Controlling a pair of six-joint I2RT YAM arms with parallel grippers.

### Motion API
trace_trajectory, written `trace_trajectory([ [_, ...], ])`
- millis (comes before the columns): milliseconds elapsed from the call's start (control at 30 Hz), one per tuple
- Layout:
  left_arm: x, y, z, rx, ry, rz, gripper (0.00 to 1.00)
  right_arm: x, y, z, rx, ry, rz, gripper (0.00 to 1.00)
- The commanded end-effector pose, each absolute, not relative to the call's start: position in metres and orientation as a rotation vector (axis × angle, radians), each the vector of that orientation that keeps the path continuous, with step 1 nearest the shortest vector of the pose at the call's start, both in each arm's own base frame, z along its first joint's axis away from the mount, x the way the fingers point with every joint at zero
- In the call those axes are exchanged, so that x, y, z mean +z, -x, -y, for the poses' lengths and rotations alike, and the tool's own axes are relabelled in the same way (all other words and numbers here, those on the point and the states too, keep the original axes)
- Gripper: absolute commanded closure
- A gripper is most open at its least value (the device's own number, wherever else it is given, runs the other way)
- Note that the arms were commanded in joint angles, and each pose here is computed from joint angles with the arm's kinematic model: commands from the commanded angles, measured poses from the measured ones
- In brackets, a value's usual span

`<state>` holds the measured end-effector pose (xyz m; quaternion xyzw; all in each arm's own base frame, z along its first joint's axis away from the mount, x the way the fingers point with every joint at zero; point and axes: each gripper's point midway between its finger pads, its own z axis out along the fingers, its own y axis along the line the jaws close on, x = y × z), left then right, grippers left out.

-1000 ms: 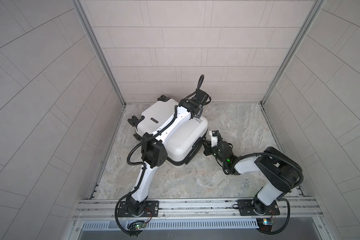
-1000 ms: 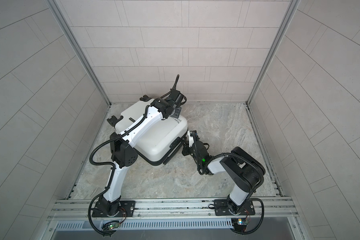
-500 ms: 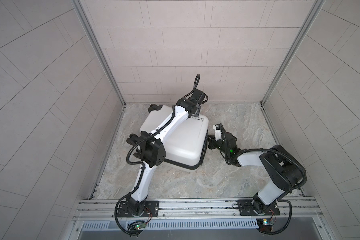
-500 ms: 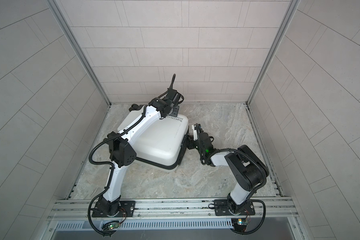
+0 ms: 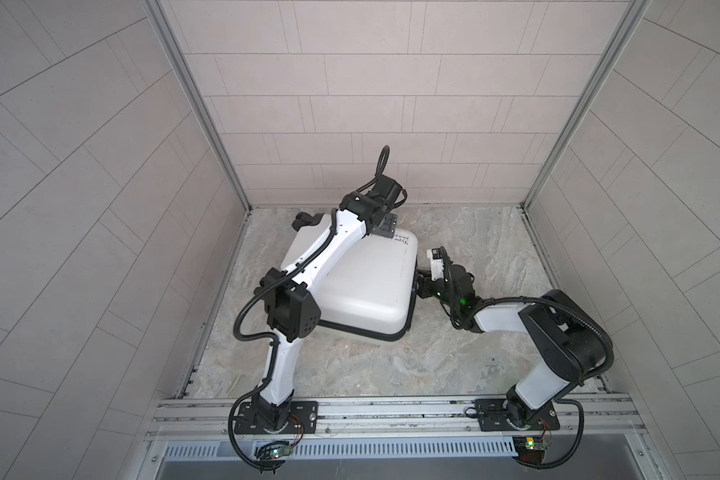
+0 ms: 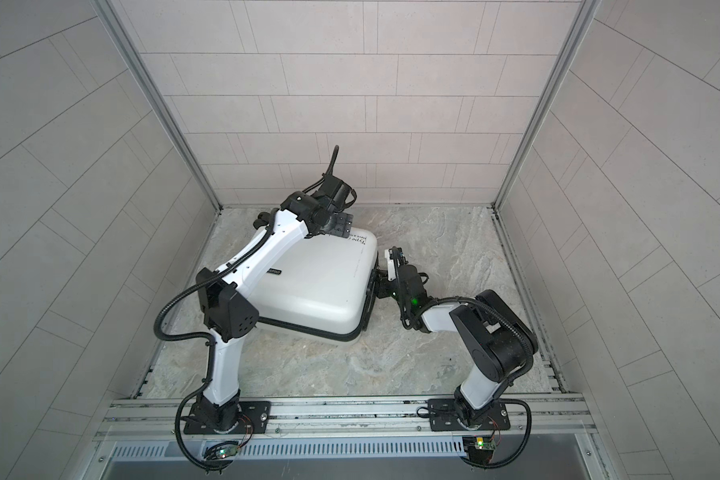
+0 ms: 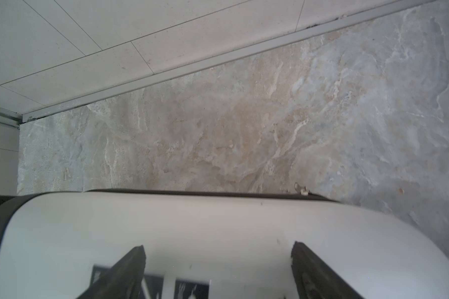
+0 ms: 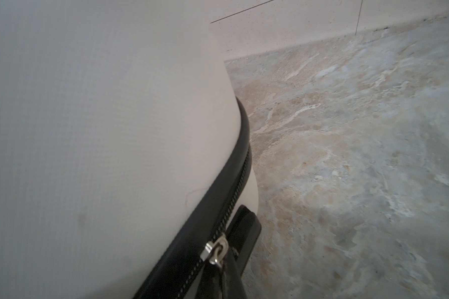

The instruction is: Pack the luggage

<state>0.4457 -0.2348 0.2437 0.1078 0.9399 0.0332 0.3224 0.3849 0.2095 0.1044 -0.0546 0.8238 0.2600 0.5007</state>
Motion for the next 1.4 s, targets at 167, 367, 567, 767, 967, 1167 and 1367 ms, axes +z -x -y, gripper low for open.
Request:
trace_trajectory([
  [167, 0.23, -0.45, 0.242, 0.216, -0.465, -2.556, 0.06, 0.121, -0.361, -0.224, 0.591, 0.203, -1.946, 1.0],
  [367, 0.188, -0.446, 0.27, 0.246, -0.574, -2.621, 0.05, 0.124, -0.347, -0.239, 0.595, 0.238, -1.933, 1.0],
  [567, 0.181, -0.439, 0.289, 0.219, -0.616, -2.609, 0.04, 0.127, -0.336, -0.251, 0.61, 0.258, -1.923, 1.0],
  [767, 0.16, -0.398, 0.282, 0.344, -0.781, -2.717, 0.2, 0.125, -0.332, -0.251, 0.607, 0.223, -1.92, 1.0],
  [967, 0.149, -0.368, 0.266, 0.407, -0.79, -2.813, 0.5, 0.117, -0.351, -0.224, 0.574, 0.057, -1.912, 1.0],
  [1167, 0.137, -0.357, 0.261, 0.419, -0.808, -2.857, 0.67, 0.124, -0.381, -0.203, 0.63, -0.091, -1.86, 1.0],
  [1367, 0.134, -0.355, 0.26, 0.41, -0.798, -2.855, 0.71, 0.13, -0.415, -0.196, 0.647, -0.134, -1.853, 1.0],
])
